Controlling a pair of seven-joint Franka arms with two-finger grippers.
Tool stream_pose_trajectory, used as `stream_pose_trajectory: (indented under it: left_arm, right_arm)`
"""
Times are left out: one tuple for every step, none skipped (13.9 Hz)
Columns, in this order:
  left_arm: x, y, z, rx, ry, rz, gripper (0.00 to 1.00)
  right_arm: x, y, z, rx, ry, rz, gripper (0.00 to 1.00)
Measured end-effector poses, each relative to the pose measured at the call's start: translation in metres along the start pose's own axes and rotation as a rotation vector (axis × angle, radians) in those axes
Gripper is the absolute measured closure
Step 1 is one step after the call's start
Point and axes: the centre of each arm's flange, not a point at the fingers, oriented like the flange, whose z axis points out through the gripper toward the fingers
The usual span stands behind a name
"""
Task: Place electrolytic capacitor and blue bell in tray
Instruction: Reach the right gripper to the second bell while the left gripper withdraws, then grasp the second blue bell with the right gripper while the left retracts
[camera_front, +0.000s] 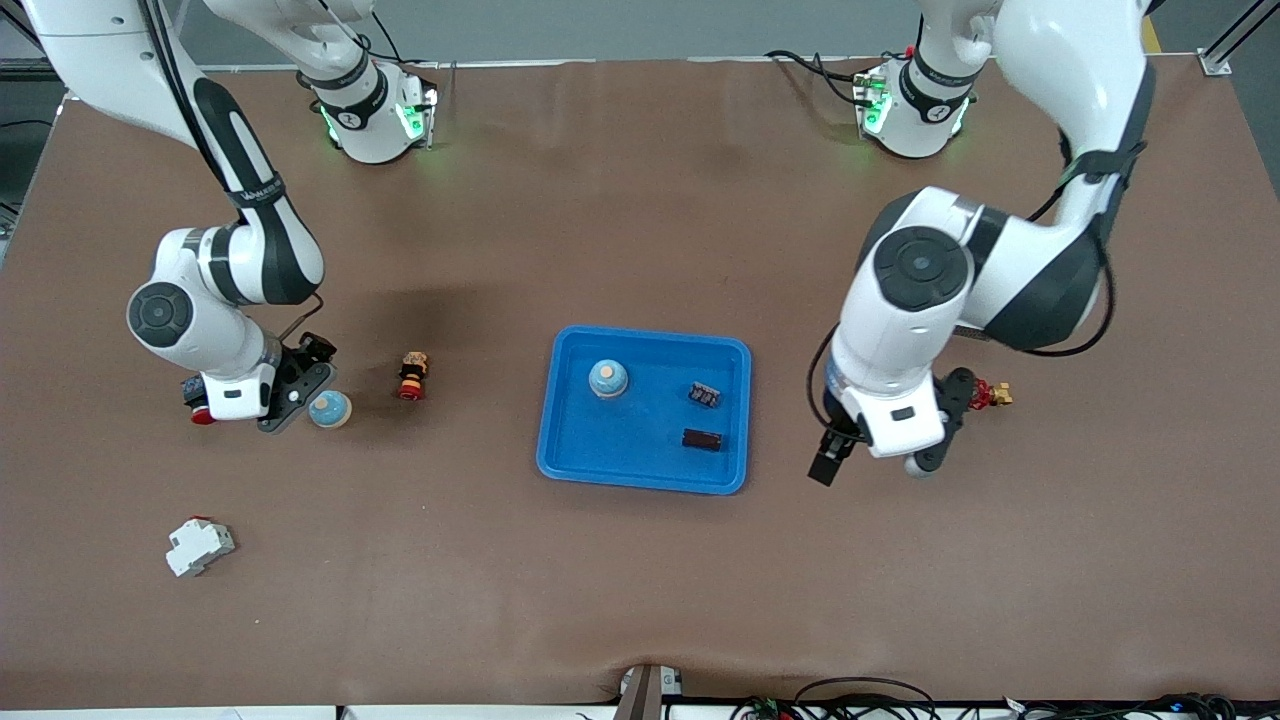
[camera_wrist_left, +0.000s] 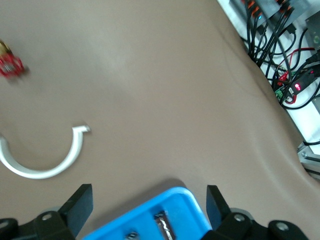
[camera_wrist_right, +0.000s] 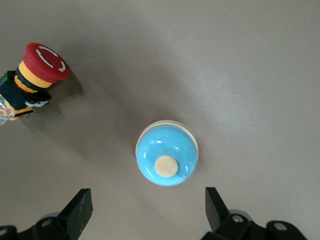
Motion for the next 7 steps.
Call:
stream_pose_trajectory:
  left_arm:
    - [0.01, -0.006, -0.013, 0.01, 0.004, 0.051, 0.0]
    - [0.02, -0.013, -0.025, 0.015, 0.0, 0.098, 0.0]
    - [0.032, -0.02, -0.038, 0.017, -0.007, 0.139, 0.0]
    - [0.044, -0.028, -0.051, 0.018, -0.01, 0.169, 0.0]
    - [0.057, -0.037, -0.063, 0.022, -0.009, 0.2, 0.0]
    - [0.068, -0.046, -0.075, 0.033, -0.01, 0.235, 0.0]
    - [0.078, -0.056, -0.087, 0.047, -0.015, 0.273, 0.0]
  right_arm:
    - [0.002, -0.002, 0.005, 0.006, -0.004, -0.004, 0.0]
    - [0.003, -0.002, 0.009, 0.01, -0.007, -0.006, 0.0]
    - [0.005, -0.002, 0.011, 0.01, -0.006, -0.008, 0.0]
    - [0.006, -0.001, 0.011, 0.01, -0.005, -0.009, 0.0]
    - [0.008, 0.002, 0.012, 0.009, -0.004, -0.009, 0.0]
    - [0.011, 0.004, 0.014, 0.009, -0.004, -0.008, 0.0]
    - [0.013, 0.007, 0.017, 0.009, -0.004, -0.009, 0.0]
